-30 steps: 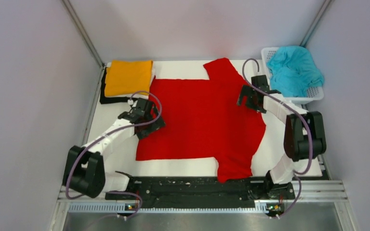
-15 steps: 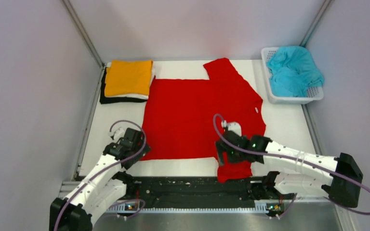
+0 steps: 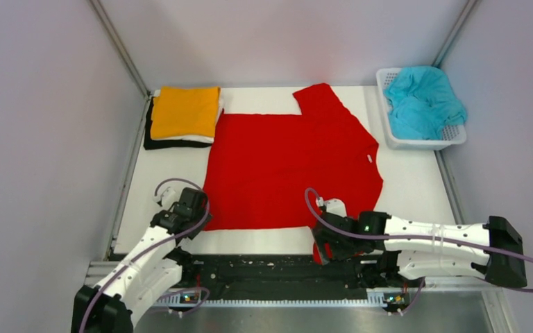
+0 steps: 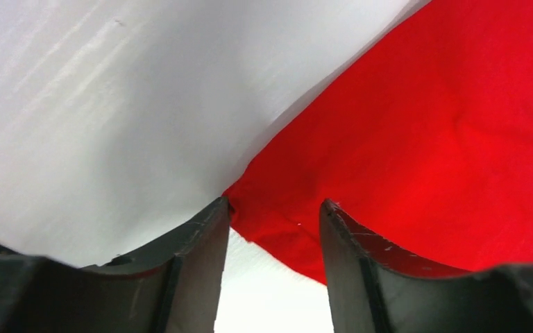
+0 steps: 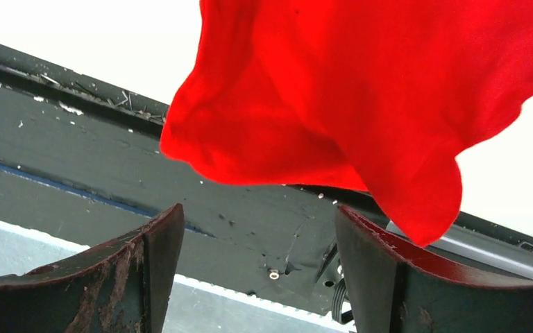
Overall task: Fold and stack the t-shirts
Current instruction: Grab the side of the flattened tshirt closest away from the robot with both arms
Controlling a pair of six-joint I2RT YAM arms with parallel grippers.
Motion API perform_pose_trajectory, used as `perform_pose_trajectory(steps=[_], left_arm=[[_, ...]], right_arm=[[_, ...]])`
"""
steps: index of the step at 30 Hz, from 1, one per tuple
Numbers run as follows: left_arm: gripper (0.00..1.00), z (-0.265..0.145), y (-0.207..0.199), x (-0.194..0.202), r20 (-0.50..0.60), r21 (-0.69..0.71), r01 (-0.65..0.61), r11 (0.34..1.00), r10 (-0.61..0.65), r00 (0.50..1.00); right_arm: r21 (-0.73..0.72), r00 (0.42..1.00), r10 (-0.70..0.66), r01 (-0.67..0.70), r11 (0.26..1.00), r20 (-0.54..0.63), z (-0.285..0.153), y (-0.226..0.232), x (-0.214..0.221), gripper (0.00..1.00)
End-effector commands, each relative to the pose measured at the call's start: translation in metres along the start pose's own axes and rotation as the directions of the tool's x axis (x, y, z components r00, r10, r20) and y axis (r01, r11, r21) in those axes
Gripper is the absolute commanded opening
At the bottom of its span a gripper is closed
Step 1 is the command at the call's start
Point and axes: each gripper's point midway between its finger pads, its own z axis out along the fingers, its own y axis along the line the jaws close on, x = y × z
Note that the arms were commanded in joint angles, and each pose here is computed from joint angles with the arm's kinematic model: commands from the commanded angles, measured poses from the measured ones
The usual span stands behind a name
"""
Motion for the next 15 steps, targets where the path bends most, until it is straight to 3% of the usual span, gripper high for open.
perform_pose_trajectory(steps=[1, 3, 6, 15], left_arm=[[0.48, 0.012, -0.024, 0.003, -0.024, 0.064, 0.036, 0.997, -0.035, 0.999], [0.38, 0.015, -0.030, 0.007, -0.052, 0.061, 0.016, 0.998, -0.013, 0.999], [0.01, 0.016, -0.025, 0.008, -0.075, -0.007, -0.013, 1.000, 0.013, 0.997], [0.00, 0.002, -0.030, -0.004, -0.031, 0.043, -0.023, 0.999, 0.024, 0.999]], right_arm=[[-0.065, 1.000, -0.016, 0.016, 0.998, -0.014, -0.003, 0.011, 0.004, 0.78], [-0.065, 1.000, -0.008, 0.007, 0.998, -0.026, -0.001, 0.010, 0.008, 0.77], [-0.042, 0.999, 0.009, -0.010, 0.999, -0.041, 0.004, 0.004, 0.014, 0.77], [0.142, 0.999, 0.032, -0.027, 0.989, -0.036, 0.033, -0.023, 0.011, 0.65]])
